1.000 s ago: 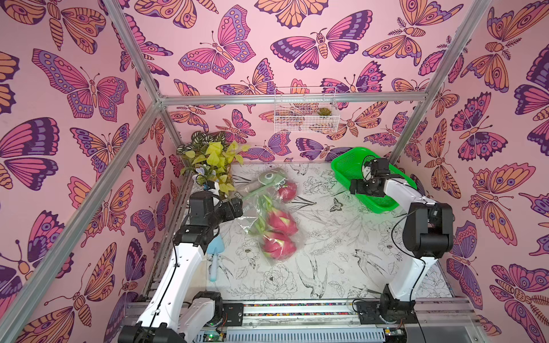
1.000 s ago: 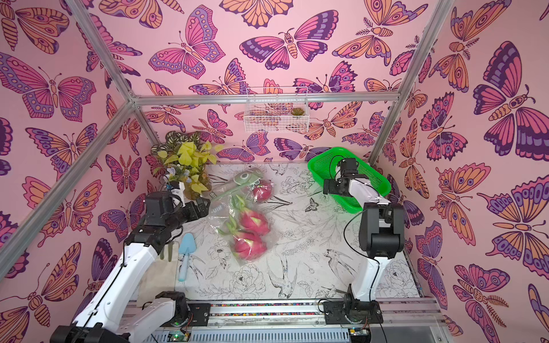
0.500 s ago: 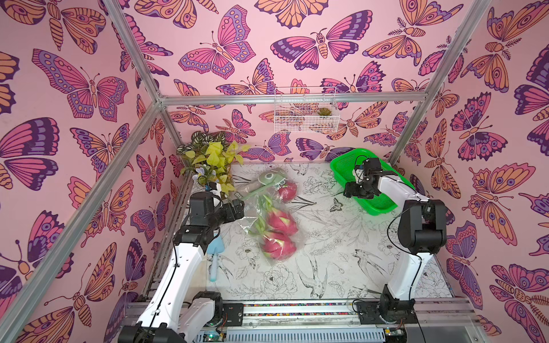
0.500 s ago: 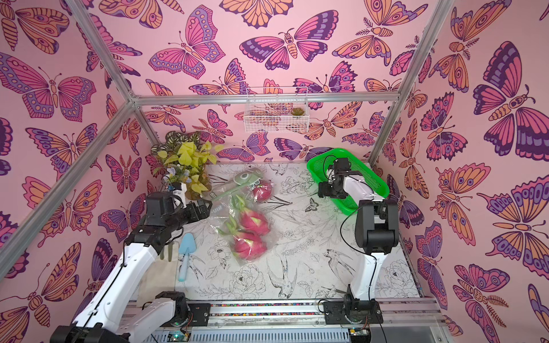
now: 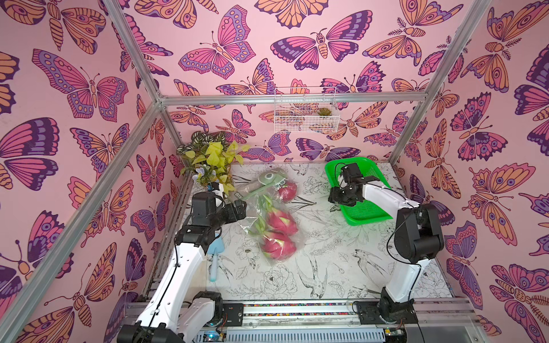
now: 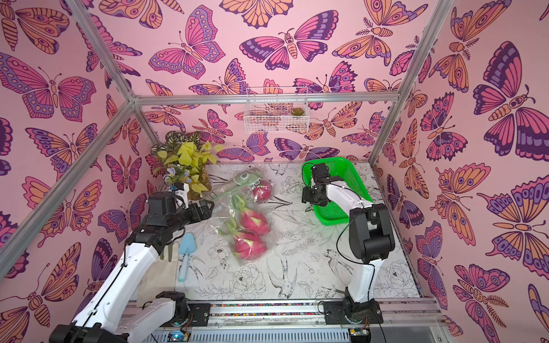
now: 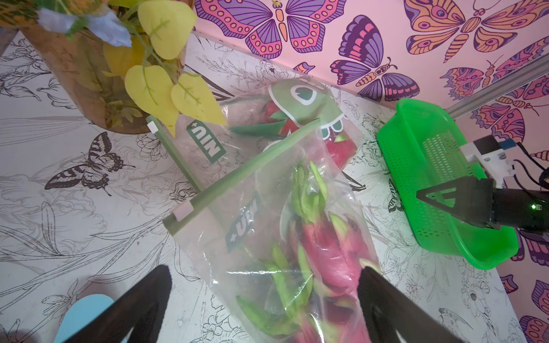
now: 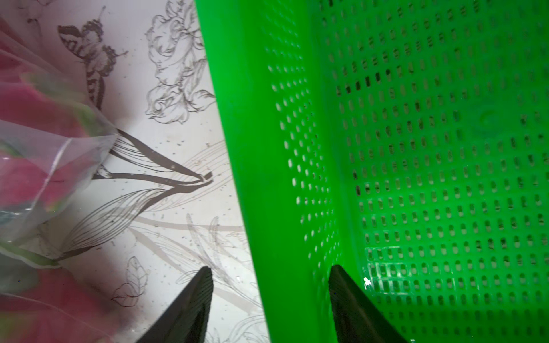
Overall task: Open the zip-top bag and take out the dragon fruit
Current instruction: Adjust the basket at the corner of the board, then pick up the zipper food storage bag at the center of the board.
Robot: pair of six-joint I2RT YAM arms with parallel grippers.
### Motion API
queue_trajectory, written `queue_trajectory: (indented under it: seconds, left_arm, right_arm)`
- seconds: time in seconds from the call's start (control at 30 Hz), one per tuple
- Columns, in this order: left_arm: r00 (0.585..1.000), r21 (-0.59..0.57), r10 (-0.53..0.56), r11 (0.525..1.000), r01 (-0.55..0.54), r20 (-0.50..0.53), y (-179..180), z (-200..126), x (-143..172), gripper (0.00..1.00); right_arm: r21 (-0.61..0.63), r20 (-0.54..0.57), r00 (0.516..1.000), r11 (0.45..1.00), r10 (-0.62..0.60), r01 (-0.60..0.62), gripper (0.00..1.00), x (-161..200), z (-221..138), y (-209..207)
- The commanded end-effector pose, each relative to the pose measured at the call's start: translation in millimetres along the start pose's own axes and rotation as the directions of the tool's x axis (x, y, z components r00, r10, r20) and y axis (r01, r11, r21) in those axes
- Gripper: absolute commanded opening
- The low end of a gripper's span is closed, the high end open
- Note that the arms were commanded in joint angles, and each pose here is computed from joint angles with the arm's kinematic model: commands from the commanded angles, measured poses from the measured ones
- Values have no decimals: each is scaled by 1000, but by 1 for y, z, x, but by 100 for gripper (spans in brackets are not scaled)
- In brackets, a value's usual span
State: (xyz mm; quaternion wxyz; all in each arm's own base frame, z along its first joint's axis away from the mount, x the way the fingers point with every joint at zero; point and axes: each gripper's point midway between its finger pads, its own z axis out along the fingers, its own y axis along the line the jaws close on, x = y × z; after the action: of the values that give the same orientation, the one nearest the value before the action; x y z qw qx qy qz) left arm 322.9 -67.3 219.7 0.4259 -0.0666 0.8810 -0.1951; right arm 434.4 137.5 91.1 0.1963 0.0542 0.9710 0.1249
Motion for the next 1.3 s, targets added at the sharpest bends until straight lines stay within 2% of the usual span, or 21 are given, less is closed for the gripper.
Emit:
queue_trajectory:
  seconds: [0.0,0.23,0.37,0.6,0.73,0.8,0.87,0.93,1.0,1.03,1.17,1.27]
  left_arm:
    - [1000,3,-12,1000,12,-25,-2,1,7,100]
    - [996,-124,-68,990,62,-49,22,-1,21,100]
    - [993,-144,-108,984,102,-37,34,6,23,97]
    - [989,17,-145,989,145,2,33,28,33,82]
    - [981,110,-170,981,160,94,38,41,34,80]
    - [983,150,-158,978,143,92,35,45,32,79]
    - [987,177,-139,977,123,80,32,51,30,74]
    - [989,222,-121,970,100,88,28,56,24,62]
    - [990,270,-109,959,81,93,23,60,21,39]
    - [990,293,-105,953,74,92,20,63,20,34]
    - [994,419,-54,908,8,99,-1,60,15,20]
    - [991,480,5,874,-71,136,-18,49,10,7]
  right_arm:
    - [-14,19,999,1000,25,-25,65,-7,-3,24]
    - [-40,71,996,998,-48,51,70,-16,-35,43]
    - [-137,106,991,985,-87,101,73,-20,-63,70]
    - [-317,169,979,934,-117,166,73,-22,-97,123]
    - [-376,191,973,906,-130,195,73,-21,-109,139]
    - [-409,194,971,888,-138,208,73,-21,-113,146]
    - [-431,200,968,874,-149,224,73,-20,-118,150]
    - [-449,209,965,861,-158,238,73,-20,-122,154]
    - [-462,220,962,851,-161,248,73,-20,-125,157]
    - [-467,230,960,847,-160,253,73,-21,-126,158]
    - [-492,247,953,824,-176,279,74,-22,-133,164]
    - [-546,272,938,768,-216,335,74,-22,-148,177]
